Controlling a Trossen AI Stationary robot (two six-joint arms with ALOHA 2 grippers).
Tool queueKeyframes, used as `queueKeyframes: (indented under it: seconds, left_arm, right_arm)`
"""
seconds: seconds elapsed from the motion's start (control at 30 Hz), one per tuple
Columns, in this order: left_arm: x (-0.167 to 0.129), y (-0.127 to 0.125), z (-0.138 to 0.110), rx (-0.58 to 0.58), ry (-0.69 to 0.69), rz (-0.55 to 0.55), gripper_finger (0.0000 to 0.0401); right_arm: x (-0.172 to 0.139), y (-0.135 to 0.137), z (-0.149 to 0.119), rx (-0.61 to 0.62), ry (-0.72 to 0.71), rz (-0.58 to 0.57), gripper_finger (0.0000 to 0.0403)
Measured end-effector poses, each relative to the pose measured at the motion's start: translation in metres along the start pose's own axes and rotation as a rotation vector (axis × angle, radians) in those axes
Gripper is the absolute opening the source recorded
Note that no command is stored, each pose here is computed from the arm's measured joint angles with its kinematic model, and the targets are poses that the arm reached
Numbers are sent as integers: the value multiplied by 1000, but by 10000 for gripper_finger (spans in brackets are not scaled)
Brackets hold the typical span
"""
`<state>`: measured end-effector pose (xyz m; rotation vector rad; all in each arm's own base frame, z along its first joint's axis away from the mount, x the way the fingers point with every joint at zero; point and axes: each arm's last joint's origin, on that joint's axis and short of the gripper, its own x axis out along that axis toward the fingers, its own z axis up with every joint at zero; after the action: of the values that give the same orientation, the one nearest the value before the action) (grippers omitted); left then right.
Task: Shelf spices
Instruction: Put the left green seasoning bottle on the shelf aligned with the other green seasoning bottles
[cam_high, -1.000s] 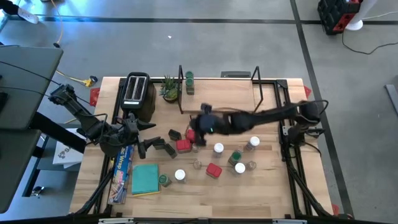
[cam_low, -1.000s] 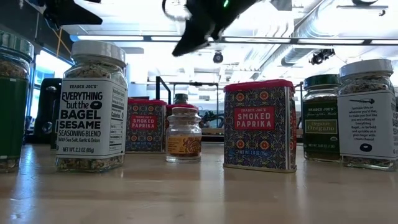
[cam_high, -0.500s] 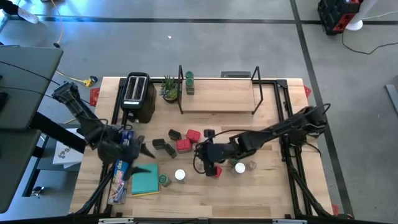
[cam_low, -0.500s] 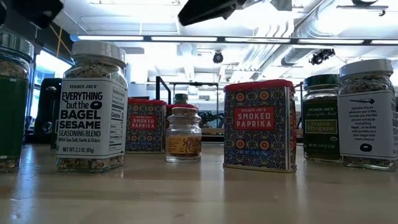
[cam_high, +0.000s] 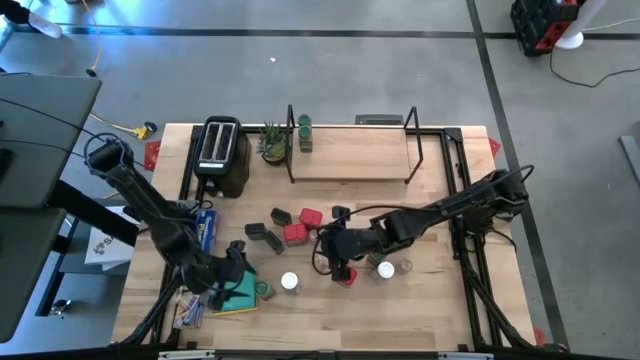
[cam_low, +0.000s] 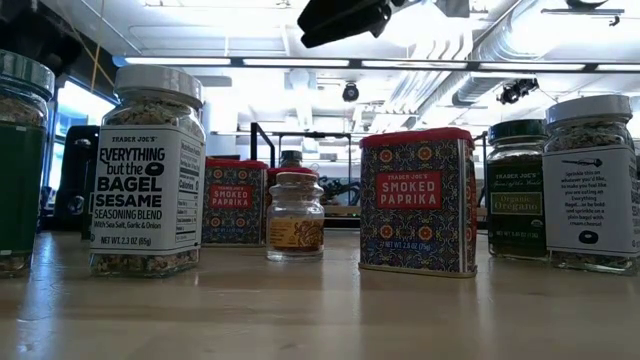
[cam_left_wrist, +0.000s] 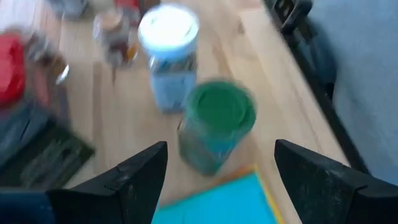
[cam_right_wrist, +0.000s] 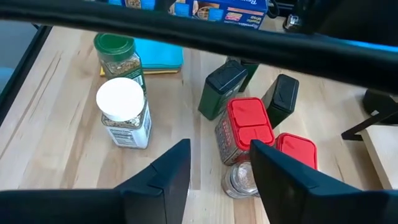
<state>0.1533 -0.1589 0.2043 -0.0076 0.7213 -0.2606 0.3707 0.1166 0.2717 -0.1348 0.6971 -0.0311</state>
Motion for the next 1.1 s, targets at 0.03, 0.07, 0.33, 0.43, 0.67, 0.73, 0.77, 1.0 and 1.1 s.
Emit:
queueKeyframes:
  seconds: [0.03,0.07,0.33,0.43,0.67,0.73,0.77,1.0,1.1]
  left_arm:
    - [3,-1,2,20,-14,-4,291]
    - [6,-3,2,47,-24,-8,291]
    - [22,7,5,27,35,-49,298]
    - [25,11,7,33,37,-58,299]
    - [27,12,13,172,-17,-41,299]
    - [27,12,13,201,-18,-35,299]
    - [27,12,13,214,-19,-34,299]
    - [36,11,8,257,8,-33,299]
    - [41,9,8,265,1,-39,299]
  right_arm:
    - [0,0,0,0,0,5,163]
    - [0,0,0,0,1,8,163]
    - [0,1,0,19,4,50,163]
    - [0,2,0,19,3,54,163]
    - [0,3,0,26,4,61,163]
    - [-1,4,0,23,3,63,163]
    - [-1,4,0,23,3,63,163]
    - [-2,7,0,18,3,69,163]
    - [-2,7,0,20,3,68,163]
